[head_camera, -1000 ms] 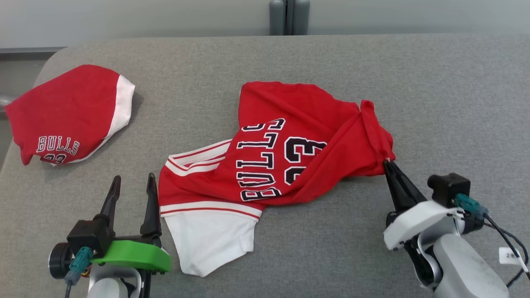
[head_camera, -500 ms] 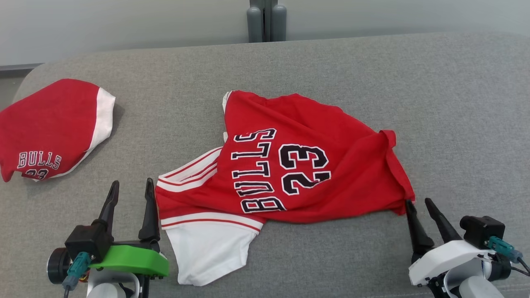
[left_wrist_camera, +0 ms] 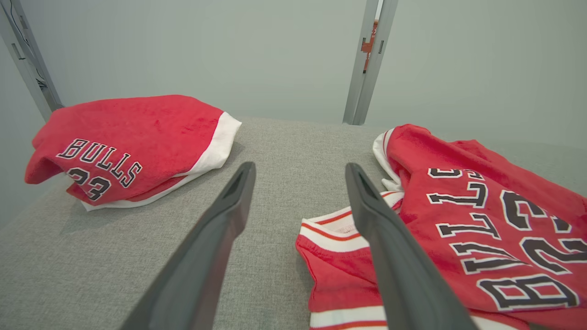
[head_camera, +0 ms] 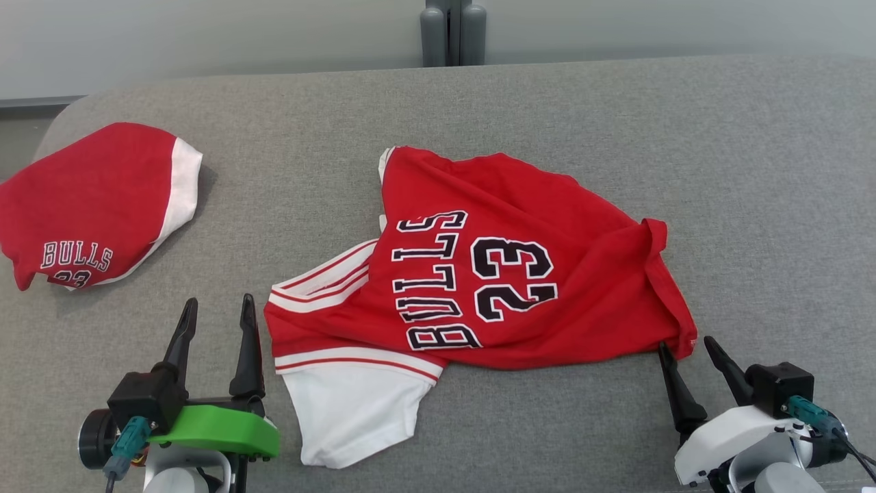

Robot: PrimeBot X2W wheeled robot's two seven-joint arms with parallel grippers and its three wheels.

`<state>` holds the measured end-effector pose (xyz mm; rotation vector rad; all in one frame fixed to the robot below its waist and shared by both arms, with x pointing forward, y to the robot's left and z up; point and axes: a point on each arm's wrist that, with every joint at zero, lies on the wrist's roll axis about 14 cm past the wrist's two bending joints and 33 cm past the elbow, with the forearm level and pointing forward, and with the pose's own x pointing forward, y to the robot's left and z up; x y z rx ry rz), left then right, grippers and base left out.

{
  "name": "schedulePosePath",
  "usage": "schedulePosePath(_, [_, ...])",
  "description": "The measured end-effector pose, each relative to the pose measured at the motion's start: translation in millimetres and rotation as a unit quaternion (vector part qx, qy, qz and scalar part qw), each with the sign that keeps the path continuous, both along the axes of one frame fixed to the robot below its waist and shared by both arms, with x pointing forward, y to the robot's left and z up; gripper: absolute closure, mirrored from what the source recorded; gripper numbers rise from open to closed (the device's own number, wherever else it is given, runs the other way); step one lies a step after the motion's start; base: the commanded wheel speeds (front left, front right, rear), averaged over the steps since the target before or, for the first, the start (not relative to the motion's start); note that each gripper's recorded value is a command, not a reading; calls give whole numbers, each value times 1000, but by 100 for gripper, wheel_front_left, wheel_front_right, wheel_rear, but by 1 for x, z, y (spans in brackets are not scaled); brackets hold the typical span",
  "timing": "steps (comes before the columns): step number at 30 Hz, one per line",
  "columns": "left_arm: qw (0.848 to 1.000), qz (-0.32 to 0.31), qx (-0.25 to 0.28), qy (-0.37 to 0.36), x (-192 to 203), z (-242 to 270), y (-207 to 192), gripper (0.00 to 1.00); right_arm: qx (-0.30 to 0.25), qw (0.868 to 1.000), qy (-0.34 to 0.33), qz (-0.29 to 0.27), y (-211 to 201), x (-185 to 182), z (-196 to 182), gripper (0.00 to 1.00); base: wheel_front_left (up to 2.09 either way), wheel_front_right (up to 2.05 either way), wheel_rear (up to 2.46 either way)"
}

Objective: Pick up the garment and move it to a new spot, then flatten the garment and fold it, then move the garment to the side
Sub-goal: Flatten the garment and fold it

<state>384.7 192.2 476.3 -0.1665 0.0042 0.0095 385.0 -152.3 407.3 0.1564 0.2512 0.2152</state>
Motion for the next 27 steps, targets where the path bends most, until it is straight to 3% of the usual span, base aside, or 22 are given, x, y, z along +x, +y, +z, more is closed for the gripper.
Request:
schedulePosePath(4, [1000, 3, 0, 2, 0, -2, 2, 0, -21, 1000, -1, 11, 3, 4, -3, 0, 0, 0, 0])
schedulePosePath(5, [1000, 3, 0, 3, 0, -2, 2, 0, -22, 1000, 0, 11, 3, 5, -3, 19, 0, 0, 0])
schedulePosePath(8, [1000, 5, 0, 5, 0, -3, 3, 0, -41, 999, 14, 14, 0, 1, -14, 100, 0, 0, 0])
schedulePosePath(18, [1000, -1, 0, 5, 2, -3, -1, 0, -47, 999, 3, 1, -6, 5, -7, 100, 0, 0, 0])
schedulePosePath(27, [1000, -19, -1, -1, 6, 0, -13, 0, 8, 999, -35, 37, 15, -15, 24, 100, 0, 0, 0])
